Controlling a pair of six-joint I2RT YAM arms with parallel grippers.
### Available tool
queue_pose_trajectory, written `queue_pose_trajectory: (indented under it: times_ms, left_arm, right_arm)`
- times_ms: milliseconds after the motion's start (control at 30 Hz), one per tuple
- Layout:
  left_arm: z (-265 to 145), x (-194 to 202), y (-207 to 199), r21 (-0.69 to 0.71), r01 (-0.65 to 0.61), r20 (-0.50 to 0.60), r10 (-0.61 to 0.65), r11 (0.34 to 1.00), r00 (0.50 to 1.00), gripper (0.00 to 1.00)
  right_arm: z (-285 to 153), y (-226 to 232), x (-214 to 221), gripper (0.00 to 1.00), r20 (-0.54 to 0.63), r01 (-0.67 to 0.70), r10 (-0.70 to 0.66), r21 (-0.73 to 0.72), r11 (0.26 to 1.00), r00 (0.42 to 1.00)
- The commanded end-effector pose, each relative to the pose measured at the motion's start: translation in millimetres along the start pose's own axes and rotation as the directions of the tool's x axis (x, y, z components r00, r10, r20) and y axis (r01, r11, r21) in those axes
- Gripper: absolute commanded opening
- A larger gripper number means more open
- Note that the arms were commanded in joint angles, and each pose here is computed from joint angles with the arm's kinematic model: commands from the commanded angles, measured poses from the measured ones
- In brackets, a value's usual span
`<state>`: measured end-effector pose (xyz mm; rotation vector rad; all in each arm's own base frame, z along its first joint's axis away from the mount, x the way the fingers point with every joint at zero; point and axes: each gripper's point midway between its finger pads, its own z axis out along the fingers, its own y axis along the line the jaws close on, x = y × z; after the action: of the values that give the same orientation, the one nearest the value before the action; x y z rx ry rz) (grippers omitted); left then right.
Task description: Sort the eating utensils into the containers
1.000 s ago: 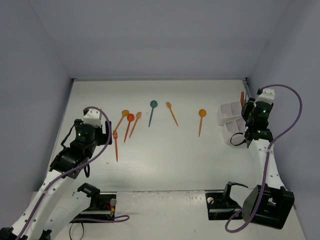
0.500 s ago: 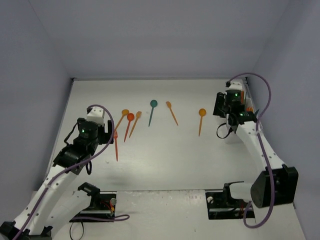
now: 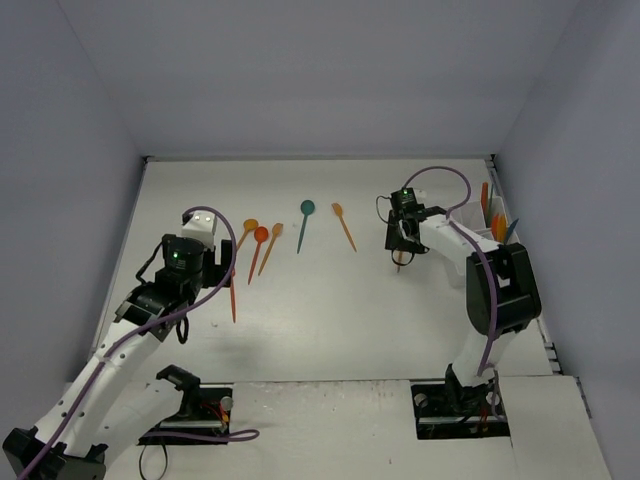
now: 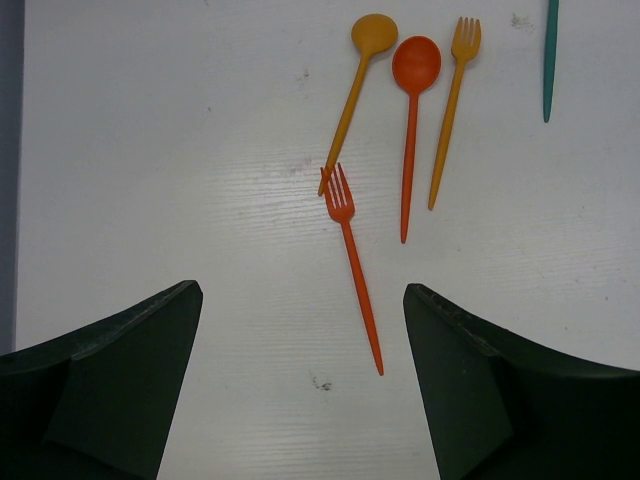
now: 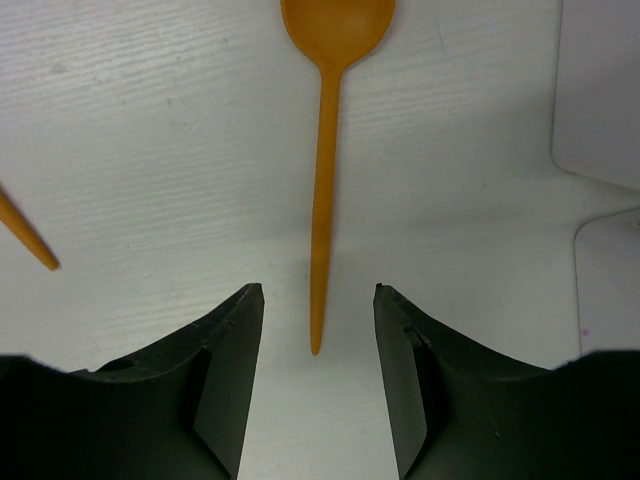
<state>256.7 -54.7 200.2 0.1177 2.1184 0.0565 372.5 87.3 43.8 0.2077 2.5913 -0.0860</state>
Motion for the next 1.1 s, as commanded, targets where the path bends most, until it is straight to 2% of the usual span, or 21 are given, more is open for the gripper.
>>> queue_pose_trajectory:
  times_ms: [0,433,600,933,1067]
  left_arm:
    - [2.1,-15.3,-1.3,0.001,0.028,0.05,-0.028,1.0,0.998,0.8]
    - [2.1,-12.5,3.0,-0.024,0.024,0.042,-0.023,0.999,0.999,0.8]
    - [2.9,-12.0,3.9,-0.03,0.023,0.039,-0.021,0.999,0.999,0.8]
    - [4.7,-10.8,4.5,-0.038,0.018,0.03,-0.017,0.999,0.999,0.8]
    - [5.0,-10.2,4.7,-0.04,0.017,0.029,-0.016,0.999,0.999,0.8]
  right_arm:
    - [4.9,7.5,-41.1,0.45,0.095,-0.06,0.057,0.025,0.998,0.994]
    - [53.6,-5.0,-41.2,0.4,0.033,-0.109,0.106,0.096,0.989,0.994]
    - [60.4,-4.8,-51.1,0.34,0.04,-0.095,0.091,0.097,0.991,0.995]
    - [57.0,4.7,-79.6,0.01,0.083,-0.038,0.034,0.055,0.998,0.996]
    - [22.5,18.3,-115.8,0.0,0.18,0.033,-0.025,-0.04,0.999,0.983]
